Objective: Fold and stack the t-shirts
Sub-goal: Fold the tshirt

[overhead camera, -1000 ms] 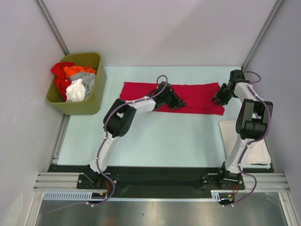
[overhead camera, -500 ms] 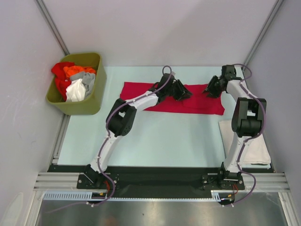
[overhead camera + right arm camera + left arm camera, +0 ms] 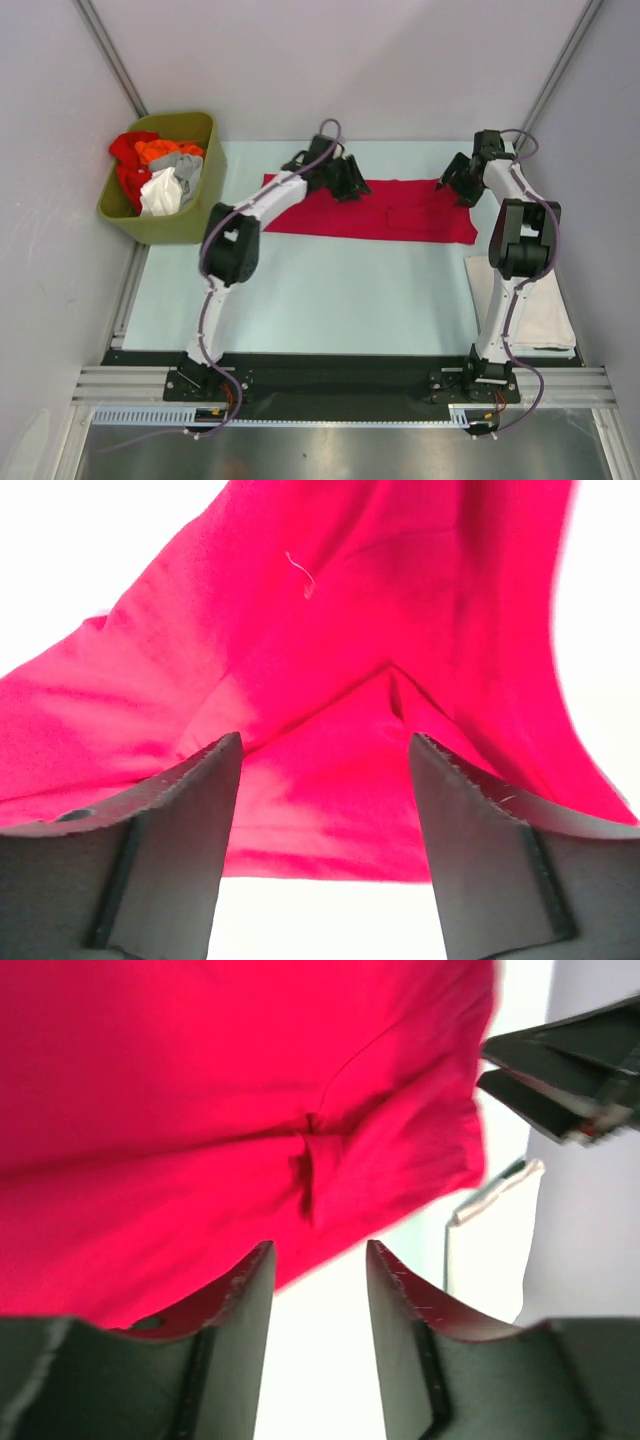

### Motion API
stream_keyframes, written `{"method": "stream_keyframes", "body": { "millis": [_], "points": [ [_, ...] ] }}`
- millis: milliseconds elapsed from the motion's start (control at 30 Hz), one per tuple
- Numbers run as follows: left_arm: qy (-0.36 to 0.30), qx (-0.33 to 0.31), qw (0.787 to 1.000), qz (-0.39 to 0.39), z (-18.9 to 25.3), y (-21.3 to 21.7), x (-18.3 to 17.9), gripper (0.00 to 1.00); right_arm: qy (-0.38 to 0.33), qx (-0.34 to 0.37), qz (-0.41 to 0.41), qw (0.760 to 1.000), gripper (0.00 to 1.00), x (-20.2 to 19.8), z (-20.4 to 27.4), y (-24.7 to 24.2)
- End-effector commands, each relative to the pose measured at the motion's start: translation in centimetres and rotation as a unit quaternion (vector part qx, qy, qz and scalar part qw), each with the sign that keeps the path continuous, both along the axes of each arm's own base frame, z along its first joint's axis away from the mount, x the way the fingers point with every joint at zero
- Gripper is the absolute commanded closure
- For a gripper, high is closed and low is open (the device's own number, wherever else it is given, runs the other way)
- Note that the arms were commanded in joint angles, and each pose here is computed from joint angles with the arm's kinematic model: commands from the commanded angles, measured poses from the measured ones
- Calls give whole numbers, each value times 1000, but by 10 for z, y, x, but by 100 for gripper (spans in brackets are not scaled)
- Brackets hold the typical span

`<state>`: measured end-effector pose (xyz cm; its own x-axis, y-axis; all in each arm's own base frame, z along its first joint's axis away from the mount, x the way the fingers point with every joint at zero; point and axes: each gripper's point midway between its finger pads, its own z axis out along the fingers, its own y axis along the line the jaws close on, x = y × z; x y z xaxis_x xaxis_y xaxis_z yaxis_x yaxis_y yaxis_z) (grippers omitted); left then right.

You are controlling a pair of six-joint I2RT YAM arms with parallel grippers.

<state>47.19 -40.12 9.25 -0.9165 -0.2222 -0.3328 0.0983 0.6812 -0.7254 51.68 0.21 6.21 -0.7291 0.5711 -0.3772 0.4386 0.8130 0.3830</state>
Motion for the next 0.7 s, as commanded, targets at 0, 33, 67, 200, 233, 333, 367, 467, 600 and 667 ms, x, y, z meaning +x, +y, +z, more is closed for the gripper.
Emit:
{"method": "stream_keyframes", "body": {
  "millis": [0,33,67,200,233,333,367,467,600,667],
  "points": [
    [-129,13,991,-30,127,42,-16,52,3,-45,-23,999,26,-18,48,-21],
    [-125,32,991,-42,117,51,-27,51,8,-44,-28,999,21,-24,53,-21],
    [-136,33,989,-44,137,61,-40,50,21,-41,-41,998,17,-39,56,-19],
    [-129,56,989,-43,133,105,-77,50,8,15,-68,998,7,-74,67,0],
    [-114,69,990,-46,116,117,-90,50,-1,24,-75,997,6,-79,69,3],
    [-115,74,990,-40,115,147,-108,50,-43,44,-106,992,1,-98,78,8],
    [-114,72,990,-42,114,152,-113,50,-54,50,-113,991,0,-99,78,8],
    [-113,74,990,-31,111,172,-128,51,-43,59,-128,989,0,-114,65,9],
    [-105,73,991,-25,106,185,-145,50,-25,63,-146,987,2,-123,35,7],
    [-104,71,992,-23,106,189,-151,50,-34,83,-161,983,4,-121,22,7]
  ]
}}
